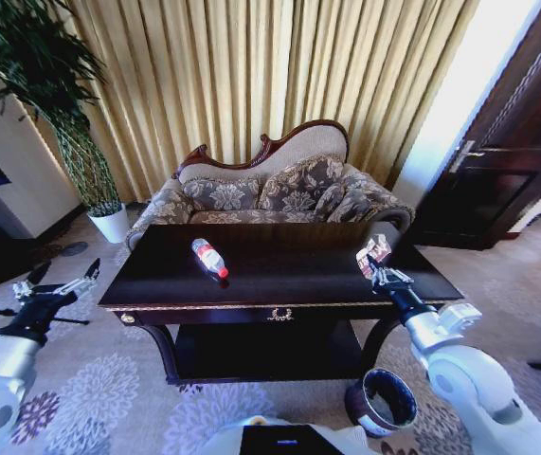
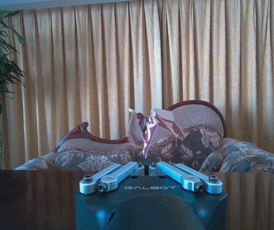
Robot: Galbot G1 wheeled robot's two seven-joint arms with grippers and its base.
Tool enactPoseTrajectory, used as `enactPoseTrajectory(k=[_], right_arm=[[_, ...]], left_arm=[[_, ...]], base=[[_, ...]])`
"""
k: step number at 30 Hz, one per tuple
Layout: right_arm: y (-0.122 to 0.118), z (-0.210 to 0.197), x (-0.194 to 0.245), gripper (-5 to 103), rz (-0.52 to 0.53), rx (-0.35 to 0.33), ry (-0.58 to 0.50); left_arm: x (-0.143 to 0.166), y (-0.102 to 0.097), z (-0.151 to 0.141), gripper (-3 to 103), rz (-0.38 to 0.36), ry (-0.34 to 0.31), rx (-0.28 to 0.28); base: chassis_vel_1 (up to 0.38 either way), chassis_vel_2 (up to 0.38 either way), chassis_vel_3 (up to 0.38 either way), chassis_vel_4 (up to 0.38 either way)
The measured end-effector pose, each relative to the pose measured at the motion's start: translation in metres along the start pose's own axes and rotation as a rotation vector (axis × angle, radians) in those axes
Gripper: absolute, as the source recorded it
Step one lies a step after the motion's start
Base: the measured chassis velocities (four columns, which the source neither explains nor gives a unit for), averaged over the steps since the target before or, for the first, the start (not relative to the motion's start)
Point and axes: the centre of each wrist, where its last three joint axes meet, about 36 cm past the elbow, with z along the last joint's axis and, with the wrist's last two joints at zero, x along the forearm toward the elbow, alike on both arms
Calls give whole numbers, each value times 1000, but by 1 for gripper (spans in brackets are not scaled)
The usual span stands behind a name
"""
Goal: Move to the front of the table and place the trash on the table into the trash bin.
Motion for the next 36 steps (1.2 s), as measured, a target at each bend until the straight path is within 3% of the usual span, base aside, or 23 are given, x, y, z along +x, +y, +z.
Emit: enactPoseTrajectory(k=[29,34,36], right_arm=[[5,8,0,0,-3,3,20],[1,20,-4,0,9,1,53],[-11,41,-10,0,42,3,103]], left_arm=[[1,2,6,100,-3,-12,14],[1,2,6,100,-2,-14,16],[2,2,7,100,-4,-19,15]], base=[[110,-108,-111,109],[128,-117,-128,110],[49,-72,-50,61]])
